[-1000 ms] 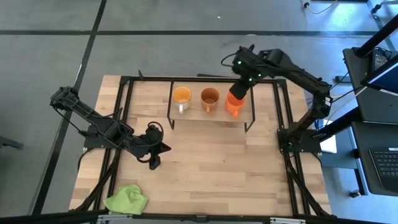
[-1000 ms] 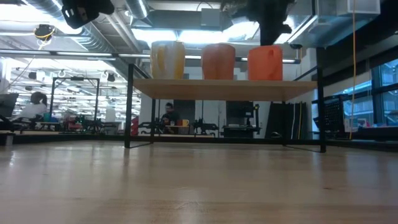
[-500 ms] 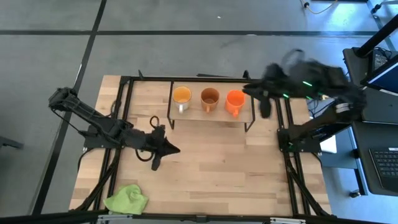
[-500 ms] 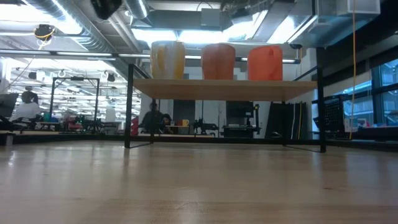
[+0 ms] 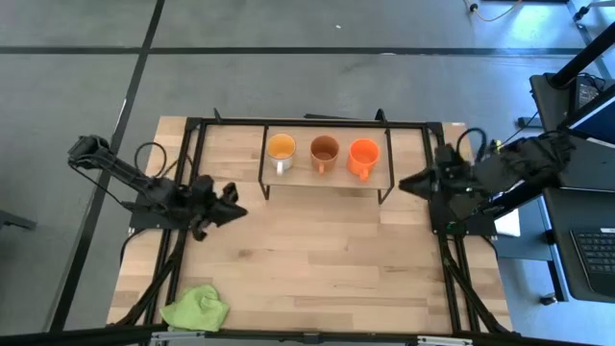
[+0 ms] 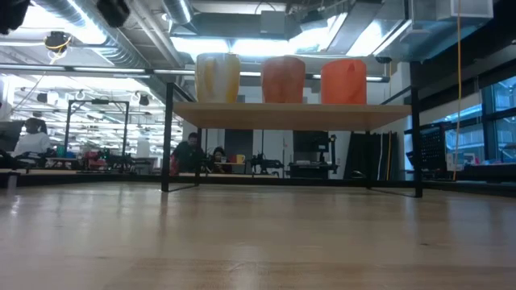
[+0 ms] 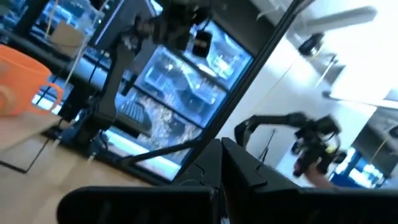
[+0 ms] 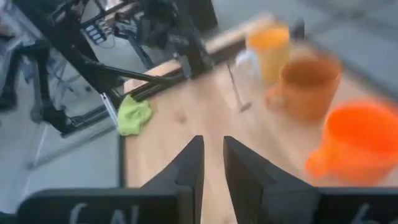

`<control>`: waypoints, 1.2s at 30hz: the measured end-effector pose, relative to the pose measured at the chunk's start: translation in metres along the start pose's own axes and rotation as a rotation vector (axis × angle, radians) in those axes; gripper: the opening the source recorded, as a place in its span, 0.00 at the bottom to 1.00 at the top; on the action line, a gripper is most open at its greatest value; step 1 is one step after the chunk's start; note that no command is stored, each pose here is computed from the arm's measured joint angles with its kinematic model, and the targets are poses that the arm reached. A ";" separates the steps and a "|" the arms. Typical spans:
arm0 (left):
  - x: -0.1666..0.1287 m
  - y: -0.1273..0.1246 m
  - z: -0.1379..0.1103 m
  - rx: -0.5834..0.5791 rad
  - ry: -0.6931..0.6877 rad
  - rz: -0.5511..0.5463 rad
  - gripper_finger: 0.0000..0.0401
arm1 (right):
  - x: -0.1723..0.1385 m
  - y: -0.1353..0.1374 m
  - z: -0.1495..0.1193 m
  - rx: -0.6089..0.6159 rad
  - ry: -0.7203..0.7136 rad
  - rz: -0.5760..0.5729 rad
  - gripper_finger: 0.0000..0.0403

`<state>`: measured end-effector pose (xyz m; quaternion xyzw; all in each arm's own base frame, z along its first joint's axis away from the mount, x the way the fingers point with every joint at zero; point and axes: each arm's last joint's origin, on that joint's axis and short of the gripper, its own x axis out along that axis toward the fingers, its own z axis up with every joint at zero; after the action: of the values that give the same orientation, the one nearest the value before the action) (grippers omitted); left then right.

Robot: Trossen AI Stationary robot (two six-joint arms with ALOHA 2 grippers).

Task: Stack small to large cups/mugs on shelf
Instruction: Return to Home Position

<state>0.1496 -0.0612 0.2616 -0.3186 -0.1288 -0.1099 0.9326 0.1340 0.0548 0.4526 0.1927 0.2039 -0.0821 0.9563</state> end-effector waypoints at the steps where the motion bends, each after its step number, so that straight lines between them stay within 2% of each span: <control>1: -0.006 0.000 0.001 -0.007 -0.011 -0.010 0.00 | 0.003 -0.001 -0.005 0.065 0.018 0.004 0.15; 3: -0.015 -0.001 0.003 -0.030 -0.026 -0.047 0.00 | 0.009 0.000 -0.014 0.066 0.026 0.010 0.15; 4: -0.019 -0.002 0.004 -0.033 -0.028 -0.070 0.00 | 0.012 0.003 -0.014 0.026 0.002 0.037 0.15; 7: -0.027 -0.004 0.006 -0.107 -0.023 -0.128 0.00 | 0.017 0.016 -0.013 -0.241 -0.091 0.206 0.15; 8: -0.029 -0.005 0.007 -0.097 -0.024 -0.144 0.00 | 0.017 0.019 -0.012 -0.315 -0.127 0.265 0.15; 10: -0.032 -0.007 0.010 0.030 -0.035 -0.192 0.00 | 0.012 0.019 -0.011 -0.414 -0.203 0.347 0.15; 13: -0.040 -0.009 0.015 0.222 -0.051 -0.225 0.00 | 0.004 0.008 -0.018 -0.484 -0.266 0.388 0.15; 16: -0.048 -0.003 0.014 0.296 0.005 -0.144 0.00 | 0.002 -0.005 -0.036 -0.509 -0.294 0.459 0.15; 20: -0.061 0.008 0.010 0.312 0.095 -0.018 0.00 | 0.001 -0.024 -0.061 -0.512 -0.377 0.522 0.15; 25: -0.074 0.014 0.013 0.348 0.104 0.034 0.00 | 0.001 -0.045 -0.079 -0.479 -0.459 0.462 0.15; 32: -0.085 0.021 0.022 0.343 0.107 0.303 0.00 | 0.000 -0.063 -0.086 -0.481 -0.453 0.420 0.15; 36: -0.088 0.017 0.031 0.365 0.127 0.333 0.00 | -0.002 -0.073 -0.087 -0.494 -0.436 0.340 0.15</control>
<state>0.0661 -0.0173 0.2483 -0.1543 -0.0336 0.0506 0.9862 0.0839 0.0233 0.3553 -0.0347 -0.0261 0.0905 0.9949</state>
